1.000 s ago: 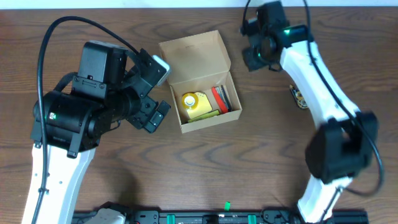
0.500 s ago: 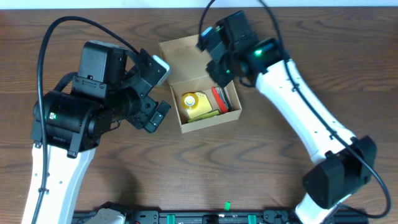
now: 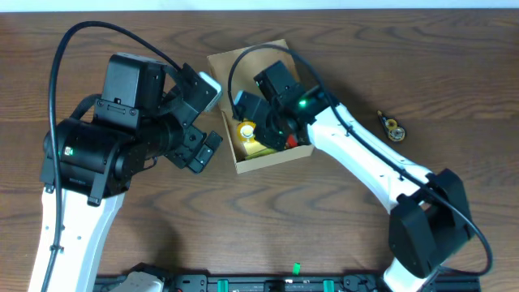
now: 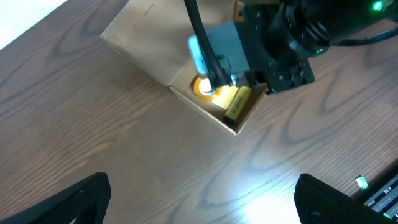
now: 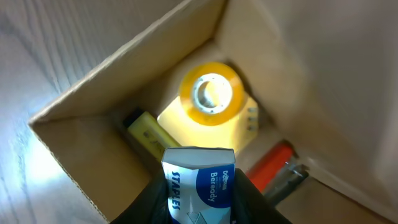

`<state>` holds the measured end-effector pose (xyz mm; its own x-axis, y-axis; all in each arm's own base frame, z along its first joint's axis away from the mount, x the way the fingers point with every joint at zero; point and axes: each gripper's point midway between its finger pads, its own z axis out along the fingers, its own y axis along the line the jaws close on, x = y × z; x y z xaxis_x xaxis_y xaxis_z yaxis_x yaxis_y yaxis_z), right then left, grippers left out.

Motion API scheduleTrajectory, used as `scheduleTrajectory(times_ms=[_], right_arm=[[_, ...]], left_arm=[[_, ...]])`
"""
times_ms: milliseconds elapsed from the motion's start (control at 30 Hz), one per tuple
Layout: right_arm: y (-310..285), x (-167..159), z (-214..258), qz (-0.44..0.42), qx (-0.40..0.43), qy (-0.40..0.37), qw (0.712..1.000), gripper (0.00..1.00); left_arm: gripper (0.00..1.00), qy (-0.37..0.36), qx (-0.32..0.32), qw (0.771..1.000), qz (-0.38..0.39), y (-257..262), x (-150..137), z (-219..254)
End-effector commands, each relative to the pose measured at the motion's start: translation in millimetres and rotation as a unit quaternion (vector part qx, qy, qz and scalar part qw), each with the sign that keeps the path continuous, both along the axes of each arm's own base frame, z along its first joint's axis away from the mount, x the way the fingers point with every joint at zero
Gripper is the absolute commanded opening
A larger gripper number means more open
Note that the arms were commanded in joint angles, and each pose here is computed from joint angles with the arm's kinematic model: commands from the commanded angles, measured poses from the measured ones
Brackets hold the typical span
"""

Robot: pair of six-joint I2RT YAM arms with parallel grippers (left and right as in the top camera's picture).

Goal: Pack container
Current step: 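Carry the staples box left over the box, then lower the staples box into the box near the highlighter and release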

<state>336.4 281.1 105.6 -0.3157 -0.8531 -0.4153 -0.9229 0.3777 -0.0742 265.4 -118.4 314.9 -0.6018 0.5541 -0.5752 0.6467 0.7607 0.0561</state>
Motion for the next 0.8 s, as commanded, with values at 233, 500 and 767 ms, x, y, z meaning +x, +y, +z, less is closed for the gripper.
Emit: scheduleTrajectory(times_ms=[233,500,767], right_arm=[[14,-23,-26,0.117,0.021,0.005,0.993,0.28],[18,-34,-30,0.152,0.037,0.015,0.988,0.26],[25,-42,-31,0.172,0.038,0.014,0.984,0.23]], left_arm=[[0.95,-0.008,0.002,1.000,-0.001,1,1,5],[0.95,-0.008,0.002,1.000,-0.001,1,1,5],[0.95,-0.008,0.002,1.000,-0.001,1,1,5]])
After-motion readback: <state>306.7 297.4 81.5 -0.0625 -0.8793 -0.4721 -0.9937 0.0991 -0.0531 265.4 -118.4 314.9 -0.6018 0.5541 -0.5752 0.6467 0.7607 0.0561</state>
